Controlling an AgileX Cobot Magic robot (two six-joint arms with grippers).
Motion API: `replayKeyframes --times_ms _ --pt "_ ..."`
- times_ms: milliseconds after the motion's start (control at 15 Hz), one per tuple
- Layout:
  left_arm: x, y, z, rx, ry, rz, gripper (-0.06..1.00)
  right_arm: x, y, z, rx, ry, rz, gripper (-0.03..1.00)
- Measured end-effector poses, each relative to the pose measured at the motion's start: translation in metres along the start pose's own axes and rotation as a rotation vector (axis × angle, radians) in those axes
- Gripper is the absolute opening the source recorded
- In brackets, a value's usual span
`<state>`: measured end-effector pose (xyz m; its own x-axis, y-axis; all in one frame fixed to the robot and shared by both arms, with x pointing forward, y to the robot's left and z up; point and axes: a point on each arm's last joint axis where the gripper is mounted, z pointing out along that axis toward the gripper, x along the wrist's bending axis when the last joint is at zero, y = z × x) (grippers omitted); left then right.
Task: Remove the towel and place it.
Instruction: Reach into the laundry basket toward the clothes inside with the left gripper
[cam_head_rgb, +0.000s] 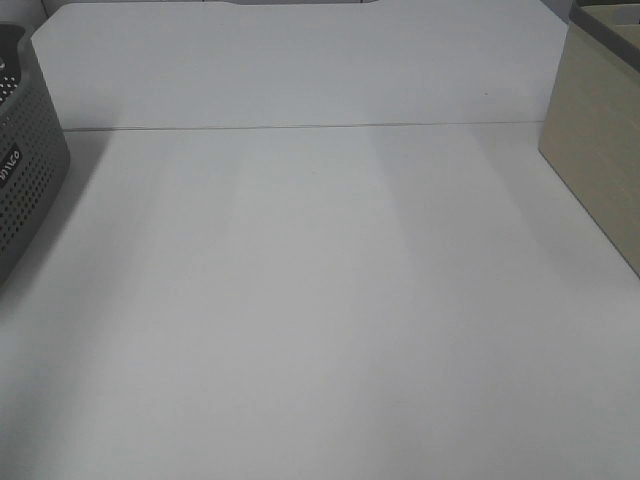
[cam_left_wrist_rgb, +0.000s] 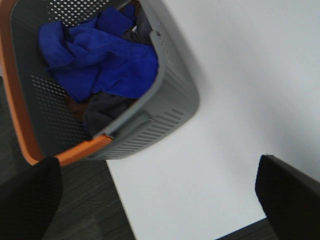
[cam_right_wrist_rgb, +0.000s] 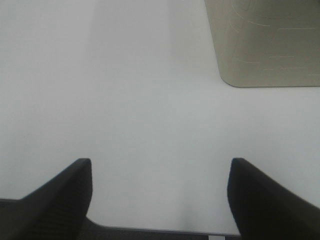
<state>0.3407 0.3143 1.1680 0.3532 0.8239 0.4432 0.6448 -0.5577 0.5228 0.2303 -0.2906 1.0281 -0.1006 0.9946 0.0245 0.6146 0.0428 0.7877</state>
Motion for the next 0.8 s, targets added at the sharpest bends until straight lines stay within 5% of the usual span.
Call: replayKeyframes --times_ms 267,467,800 --pt "0.065 0.064 0.051 0.179 0.027 0.37 0.98 0.0 0.0 0.0 0.0 0.0 0.0 0.71" --pt "0.096 0.094 0.107 0.296 0.036 0.442 0.97 0.0 0.0 0.0 0.0 0.0 0.0 0.71" --pt "0.109 0.102 0.197 0.431 -0.011 0.615 0.97 0.0 0.0 0.0 0.0 0.0 0.0 0.71"
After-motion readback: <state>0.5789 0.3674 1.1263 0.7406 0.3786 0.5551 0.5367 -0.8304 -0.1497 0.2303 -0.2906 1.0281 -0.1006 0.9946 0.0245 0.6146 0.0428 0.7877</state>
